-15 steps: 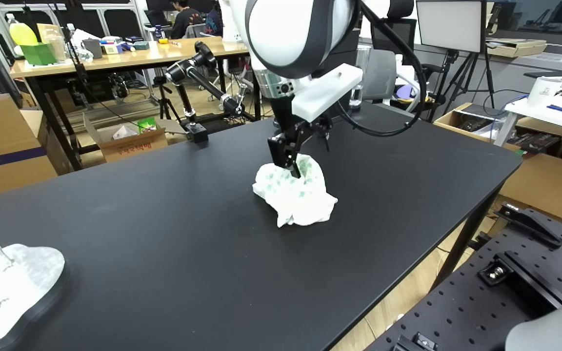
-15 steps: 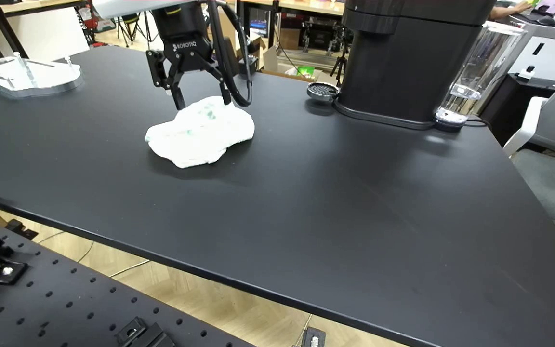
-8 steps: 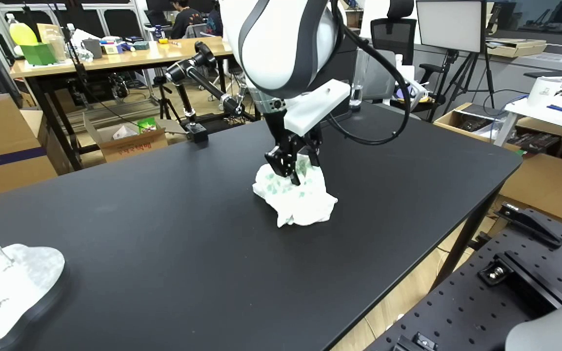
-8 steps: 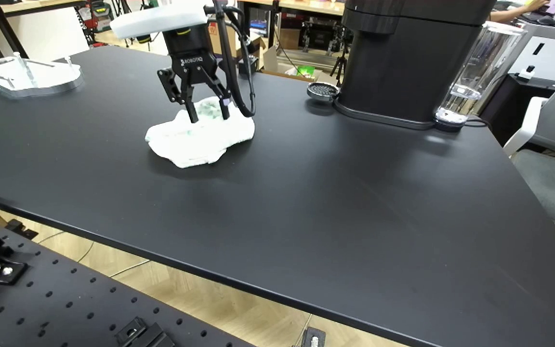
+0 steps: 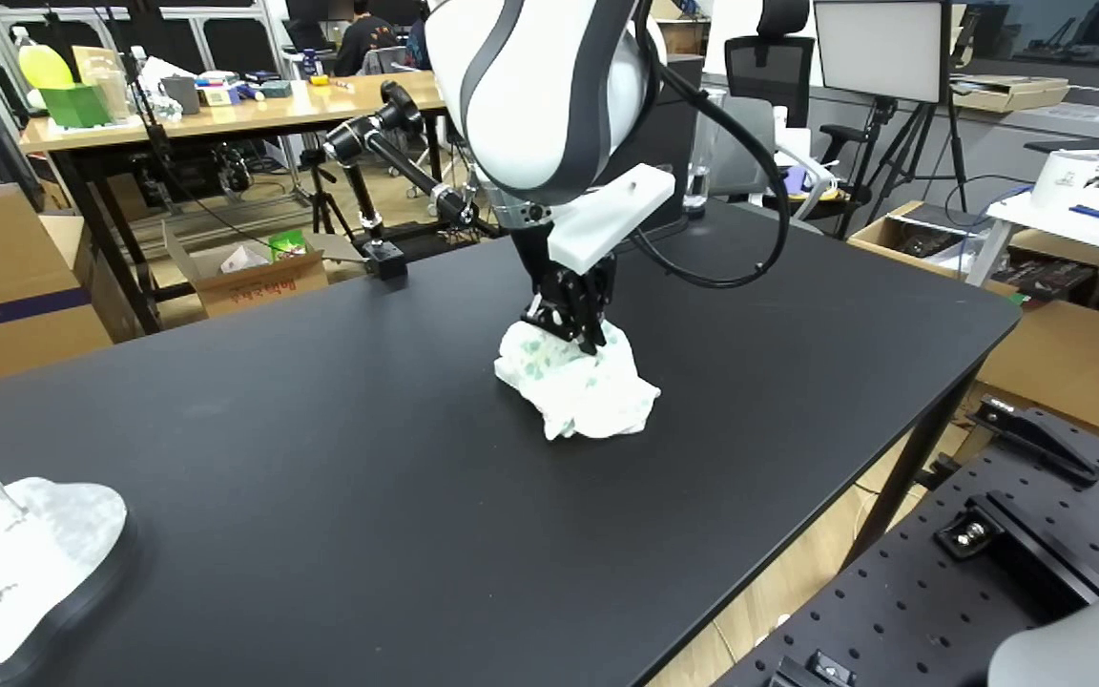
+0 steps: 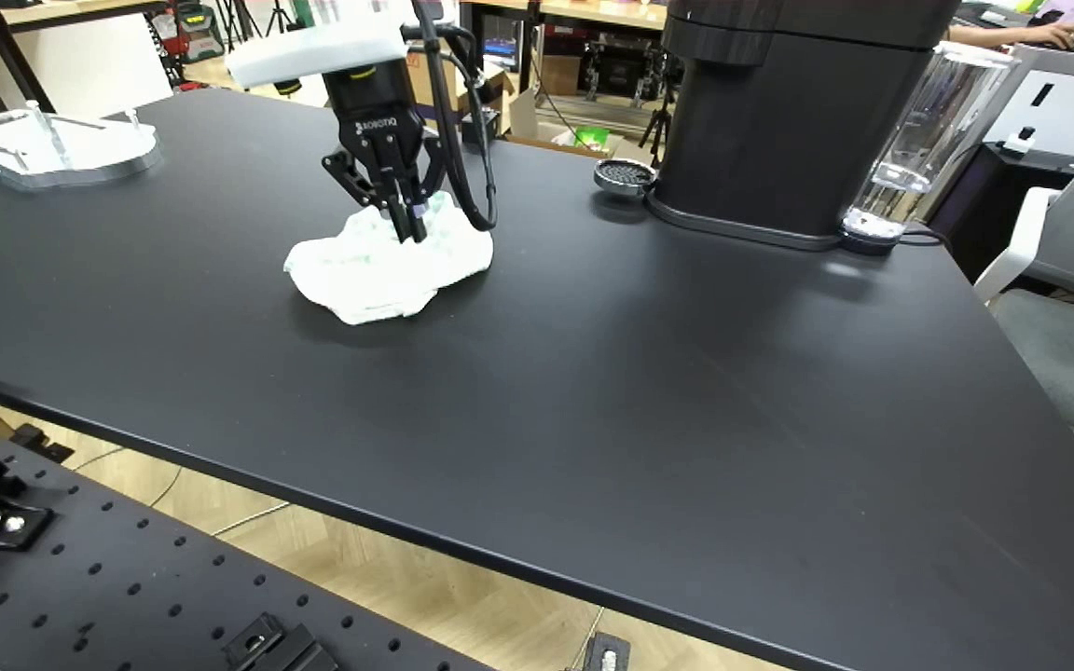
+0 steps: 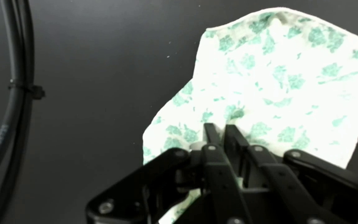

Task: Put the cloth on the table

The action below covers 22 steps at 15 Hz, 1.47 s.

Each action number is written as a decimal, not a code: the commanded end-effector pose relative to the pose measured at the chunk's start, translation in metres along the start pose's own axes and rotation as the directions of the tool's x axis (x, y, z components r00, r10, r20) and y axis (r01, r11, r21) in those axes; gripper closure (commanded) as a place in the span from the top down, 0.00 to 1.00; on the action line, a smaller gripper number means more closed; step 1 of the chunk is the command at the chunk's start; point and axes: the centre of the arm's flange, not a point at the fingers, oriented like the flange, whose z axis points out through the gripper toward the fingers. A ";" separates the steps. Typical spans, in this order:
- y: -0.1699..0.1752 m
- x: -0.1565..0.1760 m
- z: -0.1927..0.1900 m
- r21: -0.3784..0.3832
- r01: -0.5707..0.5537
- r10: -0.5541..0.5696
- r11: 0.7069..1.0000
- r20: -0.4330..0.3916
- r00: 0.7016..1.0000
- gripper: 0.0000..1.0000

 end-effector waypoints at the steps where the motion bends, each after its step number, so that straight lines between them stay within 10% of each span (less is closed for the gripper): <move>1: 0.001 0.000 -0.013 -0.013 -0.023 0.022 1.000 -0.027 0.999 0.00; 9: 0.017 0.003 -0.089 -0.025 -0.062 0.060 0.998 -0.090 0.994 0.00; 22: 0.031 0.017 -0.341 -0.076 -0.147 0.127 0.986 -0.223 0.966 0.00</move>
